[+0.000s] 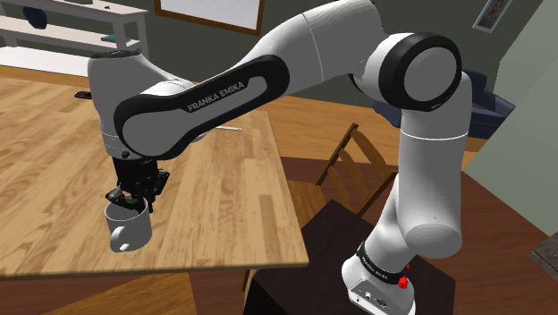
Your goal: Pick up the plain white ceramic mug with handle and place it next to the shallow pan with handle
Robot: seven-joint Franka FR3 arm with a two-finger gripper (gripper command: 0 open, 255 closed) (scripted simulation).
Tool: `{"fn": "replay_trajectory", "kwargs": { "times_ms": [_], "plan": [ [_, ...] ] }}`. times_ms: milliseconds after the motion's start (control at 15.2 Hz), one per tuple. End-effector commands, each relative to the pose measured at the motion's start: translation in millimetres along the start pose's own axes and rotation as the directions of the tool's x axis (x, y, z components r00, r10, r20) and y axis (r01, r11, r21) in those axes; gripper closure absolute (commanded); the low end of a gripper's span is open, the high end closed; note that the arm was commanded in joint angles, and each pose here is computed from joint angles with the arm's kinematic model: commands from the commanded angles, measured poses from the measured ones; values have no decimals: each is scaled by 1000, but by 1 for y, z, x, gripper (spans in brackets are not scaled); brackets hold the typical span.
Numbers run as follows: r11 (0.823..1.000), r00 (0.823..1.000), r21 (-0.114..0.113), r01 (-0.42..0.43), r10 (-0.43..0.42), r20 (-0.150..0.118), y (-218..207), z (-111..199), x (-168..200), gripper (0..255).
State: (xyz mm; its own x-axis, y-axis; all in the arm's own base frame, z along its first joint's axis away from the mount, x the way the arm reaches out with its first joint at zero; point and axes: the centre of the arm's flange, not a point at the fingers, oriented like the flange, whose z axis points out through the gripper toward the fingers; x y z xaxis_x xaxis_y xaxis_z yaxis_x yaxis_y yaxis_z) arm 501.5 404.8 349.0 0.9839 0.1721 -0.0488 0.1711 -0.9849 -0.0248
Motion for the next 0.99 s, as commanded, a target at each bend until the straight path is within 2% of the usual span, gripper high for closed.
{"fn": "replay_trajectory", "kwargs": {
  "times_ms": [0,924],
  "plan": [
    [1000,1000,0,0,0,0,0,-5,0,255],
    [1000,1000,0,0,0,0,-2,-79,-4,255]
  ]
}}
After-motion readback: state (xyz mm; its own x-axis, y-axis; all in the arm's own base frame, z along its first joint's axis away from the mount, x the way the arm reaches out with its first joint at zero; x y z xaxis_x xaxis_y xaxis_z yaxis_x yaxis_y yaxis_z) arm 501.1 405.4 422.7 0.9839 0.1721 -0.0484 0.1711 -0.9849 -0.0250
